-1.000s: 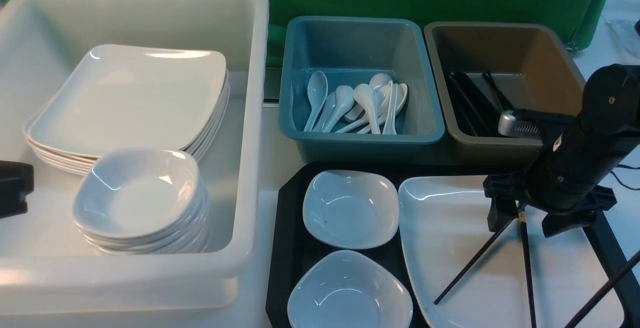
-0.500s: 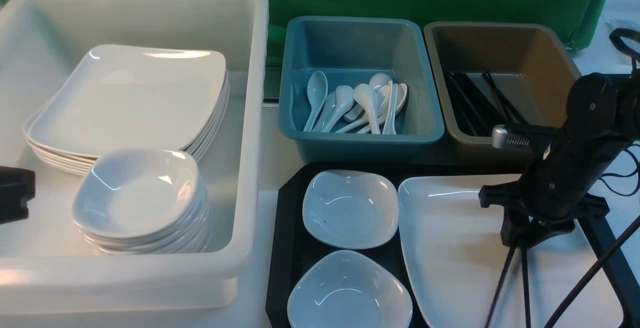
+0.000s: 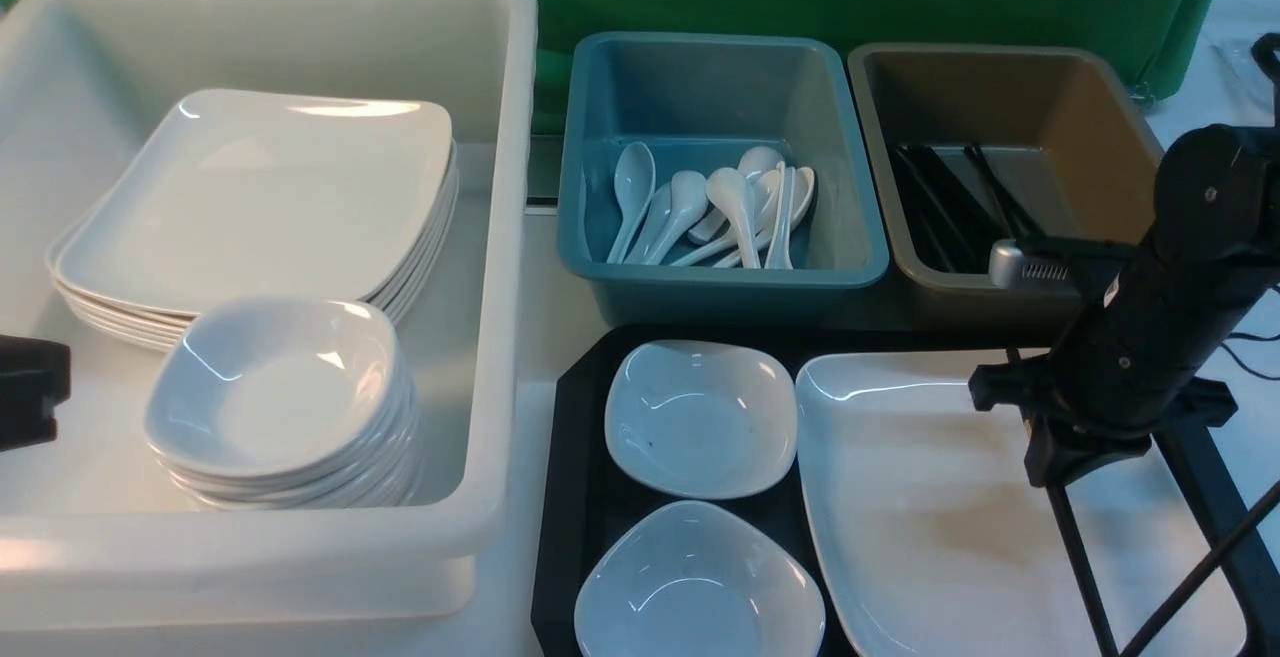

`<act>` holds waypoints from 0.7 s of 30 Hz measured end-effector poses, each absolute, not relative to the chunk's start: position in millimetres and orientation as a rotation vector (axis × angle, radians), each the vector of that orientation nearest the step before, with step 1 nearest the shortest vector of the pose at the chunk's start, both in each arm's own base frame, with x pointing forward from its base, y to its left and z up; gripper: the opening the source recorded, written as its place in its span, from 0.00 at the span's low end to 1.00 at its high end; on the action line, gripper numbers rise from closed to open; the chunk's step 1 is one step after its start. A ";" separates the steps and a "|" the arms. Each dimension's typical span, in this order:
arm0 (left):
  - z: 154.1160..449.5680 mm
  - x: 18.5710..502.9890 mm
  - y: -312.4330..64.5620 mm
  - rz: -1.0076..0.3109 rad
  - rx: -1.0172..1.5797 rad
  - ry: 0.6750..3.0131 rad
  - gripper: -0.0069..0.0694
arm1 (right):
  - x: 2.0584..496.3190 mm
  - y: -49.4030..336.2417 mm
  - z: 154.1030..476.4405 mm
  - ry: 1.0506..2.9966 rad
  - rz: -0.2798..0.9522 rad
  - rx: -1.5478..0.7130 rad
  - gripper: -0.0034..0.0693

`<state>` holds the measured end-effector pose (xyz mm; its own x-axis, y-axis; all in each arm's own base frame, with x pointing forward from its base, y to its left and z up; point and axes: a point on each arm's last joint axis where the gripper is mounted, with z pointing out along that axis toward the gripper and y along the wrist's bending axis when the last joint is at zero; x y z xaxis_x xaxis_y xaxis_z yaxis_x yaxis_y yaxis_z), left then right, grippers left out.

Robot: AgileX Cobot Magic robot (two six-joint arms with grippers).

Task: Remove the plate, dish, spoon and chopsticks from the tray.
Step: Use the right arm to grab a pair of chopsticks from the plate, then use the right arm to put the chopsticks into the small storage box on the right

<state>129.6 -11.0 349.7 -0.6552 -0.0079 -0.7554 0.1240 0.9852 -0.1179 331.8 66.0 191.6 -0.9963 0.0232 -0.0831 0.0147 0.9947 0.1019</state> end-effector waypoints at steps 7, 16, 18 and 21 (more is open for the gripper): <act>349.7 129.6 -11.0 -0.200 0.080 2.278 0.11 | 324.0 68.9 228.1 2.975 0.238 -0.035 0.16; 349.7 129.6 -11.0 -0.200 0.080 2.278 0.11 | 344.6 74.5 281.3 2.833 0.293 -0.070 0.16; 349.7 129.6 -11.0 -0.200 0.080 2.278 0.11 | 354.9 73.9 299.1 2.769 0.302 -0.070 0.16; 349.7 129.6 -11.0 -0.200 0.080 2.278 0.11 | 374.2 67.4 321.1 2.676 0.309 -0.043 0.16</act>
<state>129.6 -11.0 349.7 -0.6552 -0.0079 -0.7554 0.1240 0.9852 -0.1179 374.2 67.4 321.1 -0.9013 0.0197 -0.4328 -0.0795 0.9745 0.2098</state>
